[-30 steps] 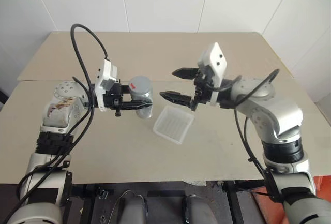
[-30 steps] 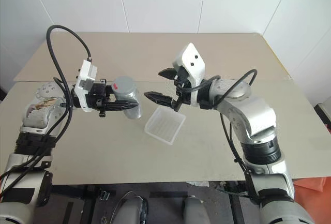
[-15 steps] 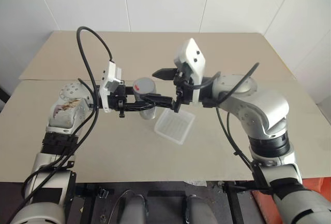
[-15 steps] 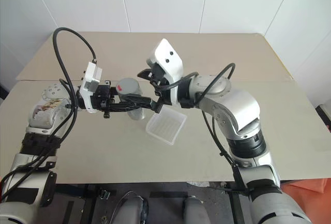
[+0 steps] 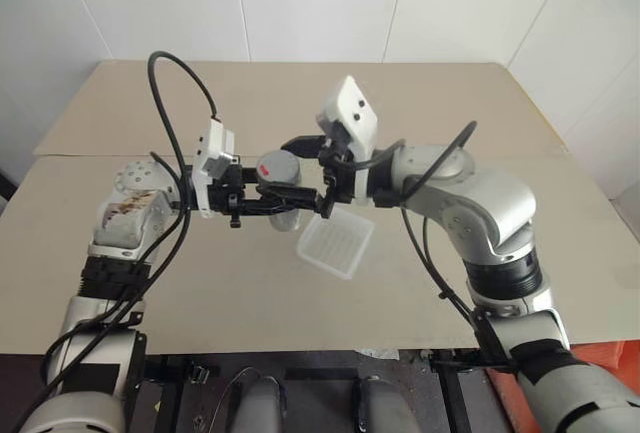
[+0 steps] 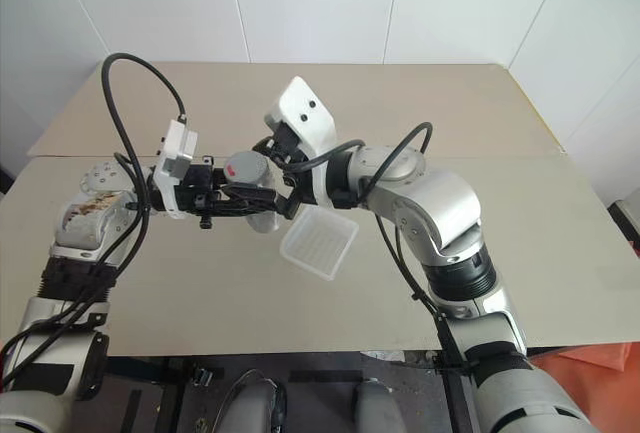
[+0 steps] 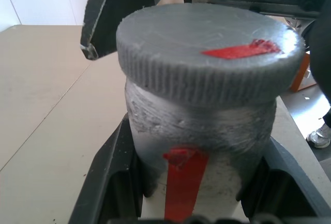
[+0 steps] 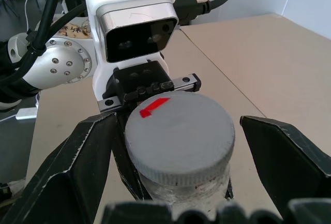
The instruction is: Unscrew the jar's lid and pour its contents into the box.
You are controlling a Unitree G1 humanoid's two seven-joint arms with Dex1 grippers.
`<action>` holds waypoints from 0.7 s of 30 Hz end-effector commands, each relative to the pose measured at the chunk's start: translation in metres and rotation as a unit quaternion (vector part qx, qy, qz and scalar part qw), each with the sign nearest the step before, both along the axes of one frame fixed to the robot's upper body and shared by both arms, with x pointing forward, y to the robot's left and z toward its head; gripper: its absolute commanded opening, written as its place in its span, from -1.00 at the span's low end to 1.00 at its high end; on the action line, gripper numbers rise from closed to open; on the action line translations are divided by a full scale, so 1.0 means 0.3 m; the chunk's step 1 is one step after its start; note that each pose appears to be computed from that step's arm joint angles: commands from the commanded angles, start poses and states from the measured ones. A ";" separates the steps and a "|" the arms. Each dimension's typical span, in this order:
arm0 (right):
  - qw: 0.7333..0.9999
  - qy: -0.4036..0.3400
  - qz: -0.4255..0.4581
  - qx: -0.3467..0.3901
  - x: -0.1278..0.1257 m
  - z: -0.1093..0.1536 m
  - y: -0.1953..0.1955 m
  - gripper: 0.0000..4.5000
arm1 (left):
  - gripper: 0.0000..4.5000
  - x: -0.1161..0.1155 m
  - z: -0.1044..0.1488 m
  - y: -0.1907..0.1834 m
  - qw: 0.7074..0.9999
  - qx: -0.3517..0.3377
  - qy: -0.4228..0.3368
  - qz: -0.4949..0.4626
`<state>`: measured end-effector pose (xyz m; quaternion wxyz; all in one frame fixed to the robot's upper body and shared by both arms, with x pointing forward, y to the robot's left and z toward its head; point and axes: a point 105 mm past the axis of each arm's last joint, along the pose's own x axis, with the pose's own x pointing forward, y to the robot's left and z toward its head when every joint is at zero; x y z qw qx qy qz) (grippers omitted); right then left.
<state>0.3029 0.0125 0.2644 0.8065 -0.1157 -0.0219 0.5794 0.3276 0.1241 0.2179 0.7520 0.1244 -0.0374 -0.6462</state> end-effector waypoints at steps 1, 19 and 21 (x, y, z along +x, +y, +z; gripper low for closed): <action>0.999 -0.028 0.008 0.015 -0.016 0.052 0.006 0.99 | -0.14 -0.016 0.033 0.000 1.000 0.001 -0.028 -0.002; 0.999 -0.028 0.000 0.020 -0.006 0.061 0.001 0.23 | -0.14 -0.021 0.016 -0.007 1.000 0.001 -0.023 -0.003; 0.999 -0.029 -0.004 0.026 -0.002 0.071 -0.005 0.23 | -0.14 -0.022 0.012 -0.007 1.000 0.002 -0.021 -0.004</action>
